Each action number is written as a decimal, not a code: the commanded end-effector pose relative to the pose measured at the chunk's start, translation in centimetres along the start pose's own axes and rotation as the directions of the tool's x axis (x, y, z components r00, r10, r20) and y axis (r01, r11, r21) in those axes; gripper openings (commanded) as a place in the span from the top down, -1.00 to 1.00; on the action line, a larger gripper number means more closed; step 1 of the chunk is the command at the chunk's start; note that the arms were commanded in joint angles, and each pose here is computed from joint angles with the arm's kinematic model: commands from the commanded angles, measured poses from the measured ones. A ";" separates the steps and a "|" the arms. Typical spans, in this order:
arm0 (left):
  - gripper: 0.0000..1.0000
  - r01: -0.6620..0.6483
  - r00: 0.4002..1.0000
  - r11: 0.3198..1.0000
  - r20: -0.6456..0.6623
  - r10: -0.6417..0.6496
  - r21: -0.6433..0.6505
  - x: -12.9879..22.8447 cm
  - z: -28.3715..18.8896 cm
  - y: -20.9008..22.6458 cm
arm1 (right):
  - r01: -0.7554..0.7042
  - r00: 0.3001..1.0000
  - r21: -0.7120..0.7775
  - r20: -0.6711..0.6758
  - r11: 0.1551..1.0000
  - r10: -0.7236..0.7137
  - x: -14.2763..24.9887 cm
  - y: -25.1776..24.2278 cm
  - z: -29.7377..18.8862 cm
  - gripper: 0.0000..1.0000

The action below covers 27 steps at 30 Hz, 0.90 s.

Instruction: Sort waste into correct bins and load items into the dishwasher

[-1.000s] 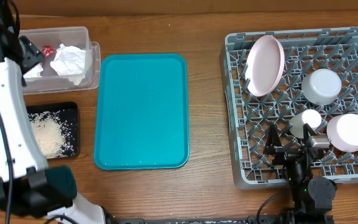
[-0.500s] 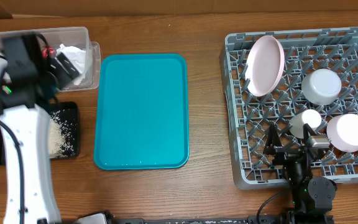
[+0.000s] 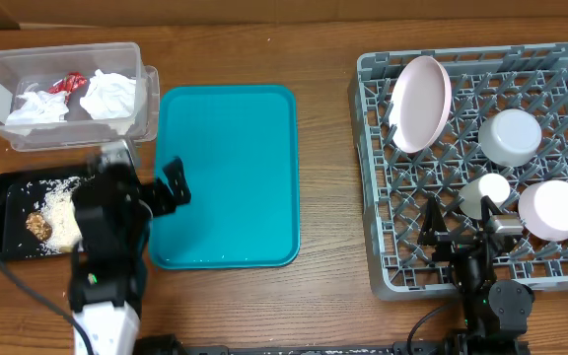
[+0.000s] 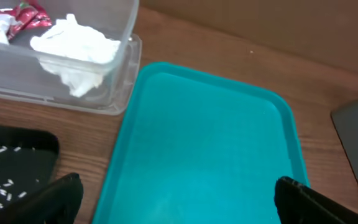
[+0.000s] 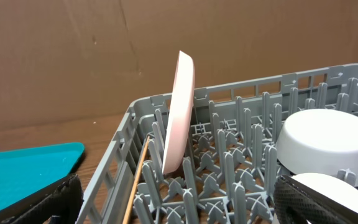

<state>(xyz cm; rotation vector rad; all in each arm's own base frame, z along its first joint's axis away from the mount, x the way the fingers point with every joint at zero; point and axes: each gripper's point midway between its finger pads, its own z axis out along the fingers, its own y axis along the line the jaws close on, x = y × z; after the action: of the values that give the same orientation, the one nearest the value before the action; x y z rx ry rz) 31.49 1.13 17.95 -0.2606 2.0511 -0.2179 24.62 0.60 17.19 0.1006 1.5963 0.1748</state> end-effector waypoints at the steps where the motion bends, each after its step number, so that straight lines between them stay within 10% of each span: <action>1: -1.00 -0.099 0.994 0.992 0.063 0.095 0.072 2.0 -1.0 -1.4 | 0.006 1.000 0.015 0.008 1.000 -0.006 0.1 -0.3 0.0 -1.00; 7: -1.00 -0.326 0.928 0.936 0.234 0.291 0.128 4.5 -2.7 -3.5 | 0.006 1.000 0.015 0.008 1.000 -0.006 0.1 -0.3 0.0 -1.00; 27: -1.00 -0.224 0.911 0.974 0.348 0.222 -0.035 6.6 -4.1 0.3 | 0.006 1.000 0.015 0.008 1.000 -0.006 0.1 -0.3 0.0 -1.00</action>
<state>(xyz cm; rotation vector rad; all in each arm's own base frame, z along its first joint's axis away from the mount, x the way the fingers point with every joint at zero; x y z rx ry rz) 24.91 -1.04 13.55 -0.0083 1.7423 -0.0621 24.62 0.60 17.18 0.1013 1.5967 0.1754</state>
